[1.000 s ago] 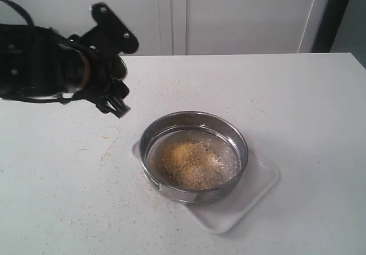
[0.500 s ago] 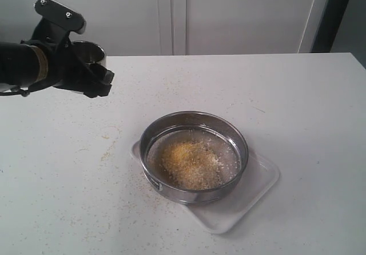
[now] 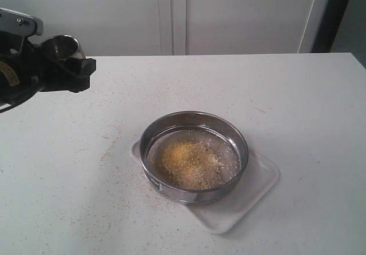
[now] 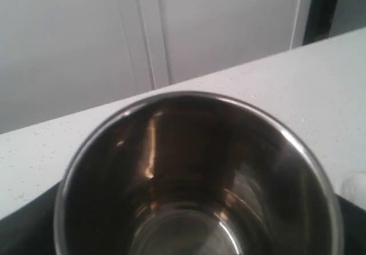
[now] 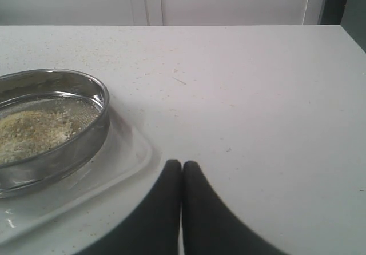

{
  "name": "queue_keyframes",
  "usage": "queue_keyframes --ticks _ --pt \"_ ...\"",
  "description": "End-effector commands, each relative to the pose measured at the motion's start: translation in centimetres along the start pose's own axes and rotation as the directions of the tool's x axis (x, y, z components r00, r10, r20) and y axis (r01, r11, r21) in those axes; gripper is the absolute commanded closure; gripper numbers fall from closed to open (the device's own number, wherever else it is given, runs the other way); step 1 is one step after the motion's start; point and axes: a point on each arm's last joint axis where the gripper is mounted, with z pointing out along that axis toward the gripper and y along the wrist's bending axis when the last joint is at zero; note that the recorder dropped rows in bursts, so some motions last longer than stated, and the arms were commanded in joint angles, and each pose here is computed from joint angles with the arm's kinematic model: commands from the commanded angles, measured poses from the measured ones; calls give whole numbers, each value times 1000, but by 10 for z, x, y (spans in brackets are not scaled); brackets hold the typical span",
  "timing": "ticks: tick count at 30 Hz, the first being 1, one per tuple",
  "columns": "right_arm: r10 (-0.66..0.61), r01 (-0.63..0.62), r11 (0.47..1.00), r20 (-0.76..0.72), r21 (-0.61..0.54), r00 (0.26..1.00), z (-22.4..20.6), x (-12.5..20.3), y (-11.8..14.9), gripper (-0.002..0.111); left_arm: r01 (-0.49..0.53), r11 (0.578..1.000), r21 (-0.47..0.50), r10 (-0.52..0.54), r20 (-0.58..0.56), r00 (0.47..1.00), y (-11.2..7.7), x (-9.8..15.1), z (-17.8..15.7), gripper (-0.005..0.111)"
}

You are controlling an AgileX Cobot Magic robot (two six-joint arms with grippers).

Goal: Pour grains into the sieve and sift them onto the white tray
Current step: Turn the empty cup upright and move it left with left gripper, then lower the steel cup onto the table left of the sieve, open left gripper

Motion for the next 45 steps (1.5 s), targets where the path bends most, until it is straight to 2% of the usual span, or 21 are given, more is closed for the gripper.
queue_keyframes --ticks 1,8,16,27,45 --pt "-5 5 1000 7 0 1000 0 1 0 108 -4 999 -36 7 69 998 2 3 -7 107" --pt "-5 5 1000 7 0 1000 0 1 0 108 95 993 -64 -94 24 995 6 27 8 107" --pt "-5 5 1000 7 0 1000 0 1 0 108 115 993 -39 -111 83 990 6 51 27 107" --pt "-5 5 1000 7 0 1000 0 1 0 108 154 984 -86 -158 -53 986 10 100 53 107" --pt "-5 5 1000 7 0 1000 0 1 0 108 146 987 -74 -154 -107 982 11 128 81 107"
